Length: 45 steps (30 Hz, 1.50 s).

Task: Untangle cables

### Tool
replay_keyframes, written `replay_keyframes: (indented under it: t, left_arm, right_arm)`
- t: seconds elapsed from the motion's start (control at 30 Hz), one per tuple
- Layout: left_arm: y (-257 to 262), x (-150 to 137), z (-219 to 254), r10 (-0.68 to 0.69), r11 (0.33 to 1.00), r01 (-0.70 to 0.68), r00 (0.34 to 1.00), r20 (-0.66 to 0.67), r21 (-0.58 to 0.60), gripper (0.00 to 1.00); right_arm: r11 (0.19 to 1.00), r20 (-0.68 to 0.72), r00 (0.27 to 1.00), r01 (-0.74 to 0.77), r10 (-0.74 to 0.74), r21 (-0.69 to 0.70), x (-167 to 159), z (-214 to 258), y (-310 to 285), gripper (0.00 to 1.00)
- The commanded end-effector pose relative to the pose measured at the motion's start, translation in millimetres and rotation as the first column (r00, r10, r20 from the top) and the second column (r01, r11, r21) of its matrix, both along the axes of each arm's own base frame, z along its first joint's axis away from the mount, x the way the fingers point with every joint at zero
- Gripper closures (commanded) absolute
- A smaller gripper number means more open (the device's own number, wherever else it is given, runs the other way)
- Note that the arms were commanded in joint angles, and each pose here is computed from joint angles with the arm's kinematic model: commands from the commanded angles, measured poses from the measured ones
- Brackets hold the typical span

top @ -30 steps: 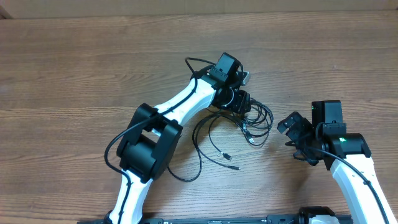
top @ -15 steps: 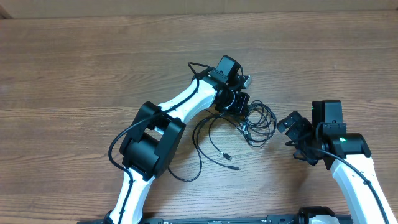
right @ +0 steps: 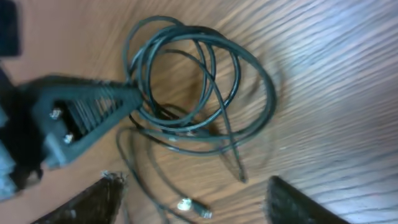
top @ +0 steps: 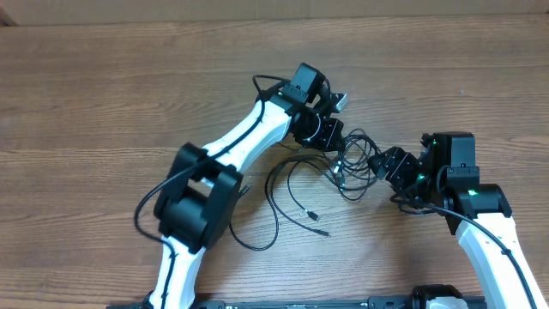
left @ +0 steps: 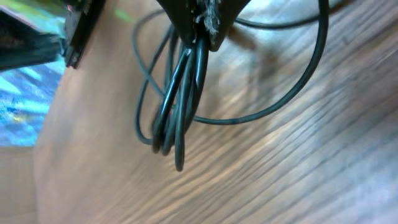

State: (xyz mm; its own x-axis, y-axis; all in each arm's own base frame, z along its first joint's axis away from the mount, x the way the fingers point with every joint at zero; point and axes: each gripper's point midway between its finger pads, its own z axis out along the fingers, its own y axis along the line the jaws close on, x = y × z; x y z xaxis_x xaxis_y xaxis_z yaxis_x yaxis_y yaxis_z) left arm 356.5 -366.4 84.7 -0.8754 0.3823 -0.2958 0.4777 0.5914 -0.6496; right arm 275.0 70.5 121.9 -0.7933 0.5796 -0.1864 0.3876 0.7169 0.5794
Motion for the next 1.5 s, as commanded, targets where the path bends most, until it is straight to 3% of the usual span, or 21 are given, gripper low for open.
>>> replay_keyframes:
  t: [0.0, 0.07, 0.13, 0.7, 0.93, 1.47]
  left_arm:
    - [-8.5, -3.7, 76.6, -0.065, 0.992, 0.083, 0.980, 0.187, -0.091, 0.96]
    - [-8.5, -8.5, 88.0, -0.069, 0.991, 0.090, 0.978, 0.198, -0.100, 0.96]
    - [-8.6, -13.6, 95.9, -0.075, 0.990, 0.097, 0.976, 0.203, -0.105, 0.96]
    - [-10.1, -38.3, 99.7, -0.139, 0.985, 0.156, 0.971, 0.192, -0.077, 0.96]
    - [-18.2, -54.7, 112.3, -0.200, 0.959, 0.227, 0.967, 0.157, -0.171, 0.96]
    - [-17.6, -67.6, 115.6, -0.243, 0.943, 0.264, 0.962, 0.120, -0.205, 0.96]
  right_arm:
    - [0.994, 0.060, 0.997, -0.057, 0.051, 0.094, 7.3, 21.1, 16.4, 0.44]
    - [0.992, 0.057, 0.998, -0.028, 0.021, 0.126, 10.2, 24.3, 18.1, 0.56]
    - [0.989, 0.054, 0.999, -0.003, -0.005, 0.146, 12.9, 26.3, 18.3, 0.60]
    - [0.979, 0.182, 0.983, -0.049, 0.012, 0.199, 33.0, 50.4, 27.2, 0.55]
    - [0.982, 0.195, 0.981, -0.036, -0.001, 0.184, 36.8, 51.0, 24.0, 0.80]
    - [0.983, 0.233, 0.972, -0.009, -0.034, 0.182, 47.1, 57.4, 20.3, 0.81]
